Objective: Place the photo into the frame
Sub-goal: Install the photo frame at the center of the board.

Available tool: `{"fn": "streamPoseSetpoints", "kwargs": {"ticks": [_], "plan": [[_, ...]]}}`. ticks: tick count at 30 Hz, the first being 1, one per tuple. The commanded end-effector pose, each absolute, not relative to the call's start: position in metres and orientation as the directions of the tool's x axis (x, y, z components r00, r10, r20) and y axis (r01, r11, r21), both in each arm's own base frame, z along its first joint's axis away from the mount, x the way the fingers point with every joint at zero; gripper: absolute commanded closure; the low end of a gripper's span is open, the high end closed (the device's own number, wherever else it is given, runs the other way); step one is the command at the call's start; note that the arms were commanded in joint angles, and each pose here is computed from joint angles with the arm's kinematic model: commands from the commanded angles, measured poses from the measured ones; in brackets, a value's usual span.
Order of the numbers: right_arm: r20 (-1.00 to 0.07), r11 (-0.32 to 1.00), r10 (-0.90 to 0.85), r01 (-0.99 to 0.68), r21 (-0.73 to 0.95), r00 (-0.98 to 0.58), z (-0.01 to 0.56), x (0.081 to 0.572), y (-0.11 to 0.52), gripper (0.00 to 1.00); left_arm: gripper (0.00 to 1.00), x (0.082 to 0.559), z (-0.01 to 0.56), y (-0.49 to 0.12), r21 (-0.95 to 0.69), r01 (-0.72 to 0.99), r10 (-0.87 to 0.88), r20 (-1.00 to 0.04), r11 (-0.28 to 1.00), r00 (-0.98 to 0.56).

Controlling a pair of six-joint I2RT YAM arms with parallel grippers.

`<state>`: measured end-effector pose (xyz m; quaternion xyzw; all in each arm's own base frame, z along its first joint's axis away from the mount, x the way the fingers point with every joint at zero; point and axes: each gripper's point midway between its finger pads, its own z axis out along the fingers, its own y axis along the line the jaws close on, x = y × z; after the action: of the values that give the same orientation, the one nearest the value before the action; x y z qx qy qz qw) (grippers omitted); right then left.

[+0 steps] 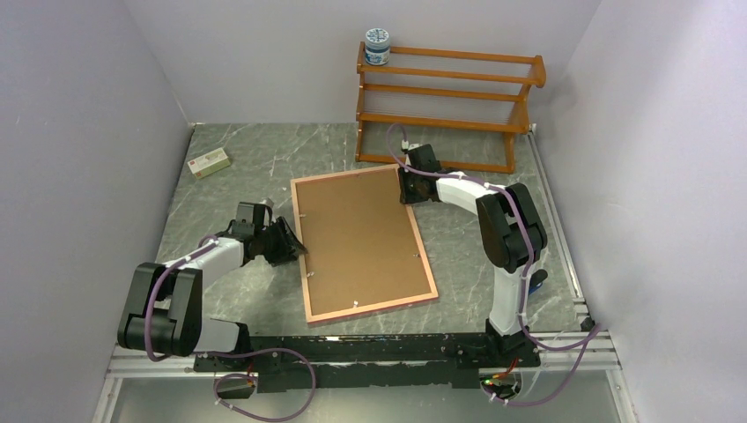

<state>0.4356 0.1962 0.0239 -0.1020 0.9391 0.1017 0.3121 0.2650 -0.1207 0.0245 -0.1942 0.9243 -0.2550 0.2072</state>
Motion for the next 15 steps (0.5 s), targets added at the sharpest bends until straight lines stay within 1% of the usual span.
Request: {"fn": "streamPoseSetpoints", "kwargs": {"ticks": [1, 7, 15], "plan": [[-0.563, 0.977, -0.147, -0.209, 0.047, -0.813, -0.021, 0.435, 0.177, 0.84, 0.51, 0.252, 0.010, -0.116, -0.511, -0.266, -0.439, -0.253, 0.817, -0.862], [-0.572, 0.981, -0.142, -0.192, 0.027, -0.808, -0.017, 0.437, 0.173, 0.93, 0.51, 0.253, 0.010, -0.116, -0.510, -0.265, -0.436, -0.251, 0.818, -0.864], [-0.592, 0.984, -0.157, -0.177, -0.025, -0.790, -0.006, 0.439, 0.165, 0.98, 0.51, 0.254, 0.010, -0.117, -0.511, -0.265, -0.437, -0.253, 0.818, -0.863]]}}
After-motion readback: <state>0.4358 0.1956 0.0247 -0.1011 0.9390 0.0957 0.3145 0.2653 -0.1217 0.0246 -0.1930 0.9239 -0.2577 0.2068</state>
